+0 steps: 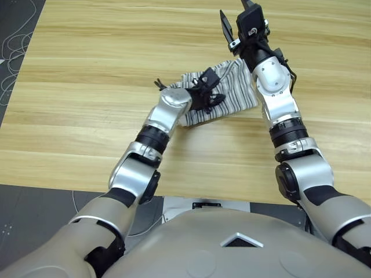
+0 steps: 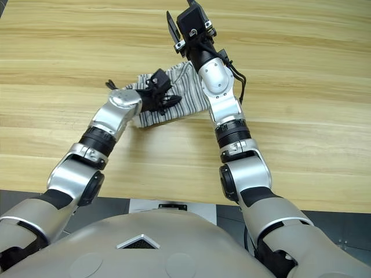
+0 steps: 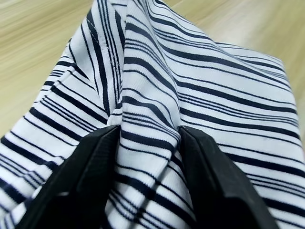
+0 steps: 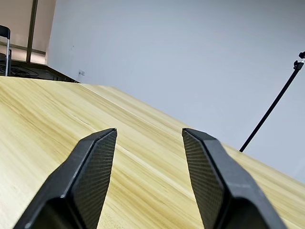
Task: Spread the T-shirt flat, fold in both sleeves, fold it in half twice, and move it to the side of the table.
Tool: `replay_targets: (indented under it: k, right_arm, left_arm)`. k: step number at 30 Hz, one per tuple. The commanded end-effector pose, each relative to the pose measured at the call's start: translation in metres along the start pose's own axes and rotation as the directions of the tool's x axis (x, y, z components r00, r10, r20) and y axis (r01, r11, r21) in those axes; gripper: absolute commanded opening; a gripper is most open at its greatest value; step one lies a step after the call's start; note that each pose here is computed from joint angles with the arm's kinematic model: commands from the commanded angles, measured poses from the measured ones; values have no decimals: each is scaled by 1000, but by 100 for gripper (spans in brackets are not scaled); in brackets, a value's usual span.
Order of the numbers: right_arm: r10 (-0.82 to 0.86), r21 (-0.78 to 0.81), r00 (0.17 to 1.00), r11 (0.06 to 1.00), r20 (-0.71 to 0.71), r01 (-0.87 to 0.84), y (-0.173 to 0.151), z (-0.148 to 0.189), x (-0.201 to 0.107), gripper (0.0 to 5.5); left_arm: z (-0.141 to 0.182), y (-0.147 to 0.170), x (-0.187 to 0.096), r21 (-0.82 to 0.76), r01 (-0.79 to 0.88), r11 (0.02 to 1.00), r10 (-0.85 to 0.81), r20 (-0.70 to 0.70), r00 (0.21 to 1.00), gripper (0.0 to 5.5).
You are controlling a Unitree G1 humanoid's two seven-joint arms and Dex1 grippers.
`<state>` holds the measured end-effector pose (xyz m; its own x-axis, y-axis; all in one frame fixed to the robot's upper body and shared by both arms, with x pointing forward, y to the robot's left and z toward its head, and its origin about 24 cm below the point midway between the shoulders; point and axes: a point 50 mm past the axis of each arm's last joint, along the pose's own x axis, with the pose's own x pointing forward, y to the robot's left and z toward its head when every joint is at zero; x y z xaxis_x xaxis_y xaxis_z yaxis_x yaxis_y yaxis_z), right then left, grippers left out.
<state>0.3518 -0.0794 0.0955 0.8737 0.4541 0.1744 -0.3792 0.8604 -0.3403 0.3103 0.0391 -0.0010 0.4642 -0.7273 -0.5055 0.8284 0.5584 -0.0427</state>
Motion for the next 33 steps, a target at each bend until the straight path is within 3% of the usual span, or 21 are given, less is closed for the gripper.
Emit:
replay_targets:
  k: [1, 3, 6, 8, 12, 16, 20, 22, 25, 30, 33]
  right_arm:
    - [1, 1, 1000, 1000, 2, -1, -3, 4, 4, 253]
    - [-5, 3, 1000, 1000, 3, 5, -2, 3, 4, 253]
    - [-19, 7, 1000, 1000, 16, 19, -1, 4, 3, 253]
    - [-31, 15, 999, 999, 23, 30, -1, 5, 3, 253]
    - [-80, 35, 995, 996, 59, 78, -6, 11, 5, 253]
    - [-117, 60, 991, 992, 60, 114, -7, 7, -1, 253]
    - [-147, 119, 988, 983, 53, 140, 0, -7, -12, 253]
    - [-153, 128, 988, 980, 11, 150, 5, -21, -20, 253]
    - [-118, 103, 987, 986, -110, 130, 15, -46, -28, 253]
    - [5, 23, 940, 1000, -342, 3, 33, -84, -42, 253]
    - [59, 35, 914, 998, -402, -49, 41, -94, -49, 253]
  left_arm:
    - [-45, -23, 11, -121, 47, 992, -66, -156, 985, 231]
    - [-42, -12, 6, -115, 20, 993, -33, -113, 993, 231]
    - [-17, 7, -14, -80, 28, 996, -21, 81, 996, 231]
    - [9, 11, -36, -9, 42, 999, -38, 227, 973, 231]
    - [38, 9, -78, 85, 6, 996, -36, 355, 934, 231]
    - [30, 18, -97, 26, -71, 997, 59, 330, 942, 231]
    - [-8, 55, -97, -188, -302, 935, 337, 199, 920, 231]
    - [-34, 82, -97, -262, -501, 825, 533, 67, 843, 231]
    - [-55, 113, -113, -333, -745, 578, 783, -31, 621, 231]
    - [-43, 133, -139, -427, -839, 338, 941, 124, 315, 231]
    - [-35, 135, -145, -440, -849, 294, 954, 196, 229, 231]
